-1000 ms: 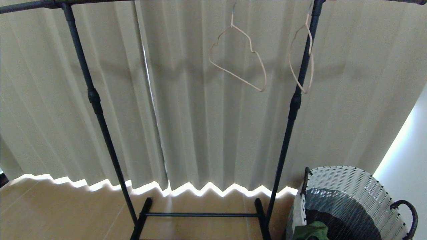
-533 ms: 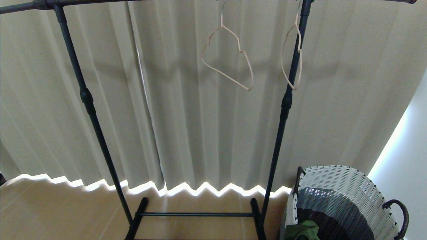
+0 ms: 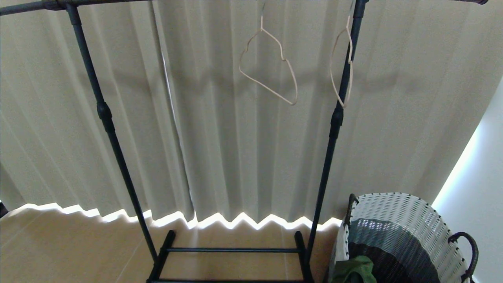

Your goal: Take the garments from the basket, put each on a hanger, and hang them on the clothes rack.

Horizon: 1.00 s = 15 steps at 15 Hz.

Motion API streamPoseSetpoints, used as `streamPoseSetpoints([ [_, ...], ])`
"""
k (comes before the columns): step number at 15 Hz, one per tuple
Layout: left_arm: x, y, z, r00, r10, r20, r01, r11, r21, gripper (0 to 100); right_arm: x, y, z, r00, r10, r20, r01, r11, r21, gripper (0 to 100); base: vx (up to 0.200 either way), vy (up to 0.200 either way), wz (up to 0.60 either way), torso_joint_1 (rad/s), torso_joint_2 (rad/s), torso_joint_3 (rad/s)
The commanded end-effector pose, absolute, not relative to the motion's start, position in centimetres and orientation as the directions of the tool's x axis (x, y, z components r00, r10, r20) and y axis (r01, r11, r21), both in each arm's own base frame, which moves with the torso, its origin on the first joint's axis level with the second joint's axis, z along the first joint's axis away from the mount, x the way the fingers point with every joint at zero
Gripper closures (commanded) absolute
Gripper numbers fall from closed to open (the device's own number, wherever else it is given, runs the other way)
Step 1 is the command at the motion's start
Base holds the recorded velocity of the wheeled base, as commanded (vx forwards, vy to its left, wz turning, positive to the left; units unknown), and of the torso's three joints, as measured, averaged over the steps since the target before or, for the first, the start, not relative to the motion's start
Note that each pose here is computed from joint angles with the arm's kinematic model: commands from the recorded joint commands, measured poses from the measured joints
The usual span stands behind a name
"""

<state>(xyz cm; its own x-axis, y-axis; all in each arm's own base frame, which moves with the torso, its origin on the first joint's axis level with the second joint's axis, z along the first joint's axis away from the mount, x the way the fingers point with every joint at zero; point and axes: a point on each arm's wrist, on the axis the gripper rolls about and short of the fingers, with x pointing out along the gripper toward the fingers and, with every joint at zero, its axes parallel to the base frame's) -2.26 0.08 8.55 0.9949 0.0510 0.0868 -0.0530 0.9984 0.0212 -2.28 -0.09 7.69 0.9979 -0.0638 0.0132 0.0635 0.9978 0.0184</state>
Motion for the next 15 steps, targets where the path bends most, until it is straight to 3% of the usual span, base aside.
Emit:
streamPoseSetpoints([
  [1, -2.3, 0.1, 8.6, 0.995, 0.052, 0.087, -0.054, 0.998, 0.021, 0, -2.3, -0.1, 7.7, 0.998, -0.066, 0.012, 0.066, 0.998, 0.016, 0, -0.200, 0.000, 0.00, 0.002, 0.00, 0.002],
  [8, -2.3, 0.1, 8.6, 0.995, 0.052, 0.087, -0.054, 0.998, 0.021, 0, -2.3, -0.1, 7.6, 0.998, -0.055, -0.003, 0.055, 0.998, -0.002, 0, 0.000, 0.000, 0.00, 0.000, 0.00, 0.000],
  [12, -2.3, 0.1, 8.6, 0.995, 0.051, 0.087, -0.053, 0.998, 0.021, 0, -1.5, -0.2, 13.2, 0.999, -0.028, -0.034, 0.025, 0.997, -0.072, 0, 0.000, 0.000, 0.00, 0.000, 0.00, 0.000],
  [15, -2.3, 0.1, 8.6, 0.995, 0.052, 0.087, -0.054, 0.998, 0.021, 0, 2.8, -0.1, 14.9, 0.959, -0.035, -0.281, -0.029, 0.975, -0.220, 0, 0.000, 0.000, 0.00, 0.000, 0.00, 0.000],
])
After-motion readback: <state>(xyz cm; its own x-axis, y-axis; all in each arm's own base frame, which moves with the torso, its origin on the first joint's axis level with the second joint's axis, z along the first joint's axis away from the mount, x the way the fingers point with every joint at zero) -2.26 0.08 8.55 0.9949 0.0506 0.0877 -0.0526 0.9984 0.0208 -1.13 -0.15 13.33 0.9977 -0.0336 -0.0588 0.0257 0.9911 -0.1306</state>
